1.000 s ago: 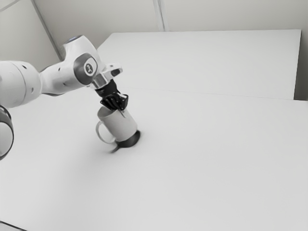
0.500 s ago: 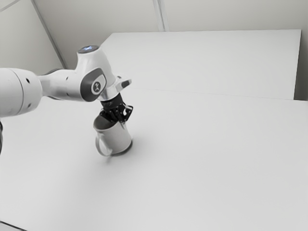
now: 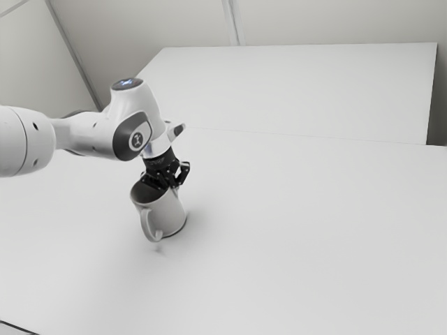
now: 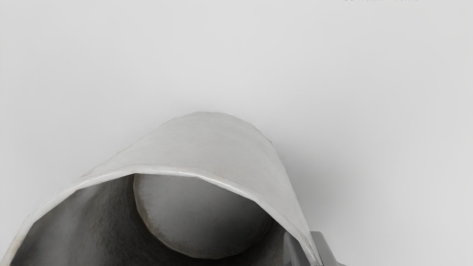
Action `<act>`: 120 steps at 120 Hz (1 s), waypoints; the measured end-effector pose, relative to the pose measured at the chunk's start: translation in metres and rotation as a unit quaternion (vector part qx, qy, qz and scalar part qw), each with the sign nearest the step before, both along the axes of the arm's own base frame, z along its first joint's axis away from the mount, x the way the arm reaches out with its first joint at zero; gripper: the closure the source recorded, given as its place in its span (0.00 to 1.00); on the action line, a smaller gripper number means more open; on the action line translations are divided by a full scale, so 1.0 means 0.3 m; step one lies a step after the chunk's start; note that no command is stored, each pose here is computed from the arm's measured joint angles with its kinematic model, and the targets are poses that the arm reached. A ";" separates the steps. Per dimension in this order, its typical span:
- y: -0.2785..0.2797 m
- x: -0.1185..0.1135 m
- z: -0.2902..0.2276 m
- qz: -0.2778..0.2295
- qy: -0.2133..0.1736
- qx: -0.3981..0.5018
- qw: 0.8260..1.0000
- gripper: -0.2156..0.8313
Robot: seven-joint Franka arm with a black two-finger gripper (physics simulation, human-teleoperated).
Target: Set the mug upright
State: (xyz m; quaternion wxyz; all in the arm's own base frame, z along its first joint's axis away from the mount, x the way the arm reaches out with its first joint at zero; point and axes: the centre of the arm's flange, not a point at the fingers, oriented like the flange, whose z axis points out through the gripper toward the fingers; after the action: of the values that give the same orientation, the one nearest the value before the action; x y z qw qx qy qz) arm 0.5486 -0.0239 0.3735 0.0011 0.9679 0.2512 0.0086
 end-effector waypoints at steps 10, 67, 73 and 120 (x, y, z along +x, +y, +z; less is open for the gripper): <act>0.000 0.001 0.003 0.011 0.000 0.000 1.000 0.73; 0.025 0.043 0.182 0.033 -0.036 -0.007 0.999 0.26; 0.023 0.058 0.236 0.026 -0.045 -0.007 0.999 0.25; 0.023 0.099 0.654 -0.114 -0.073 0.031 0.990 0.21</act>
State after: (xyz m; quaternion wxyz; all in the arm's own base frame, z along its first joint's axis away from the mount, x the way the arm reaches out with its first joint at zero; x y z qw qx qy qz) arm 0.5782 -0.0169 0.5696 -0.0097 0.9865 0.1382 0.0870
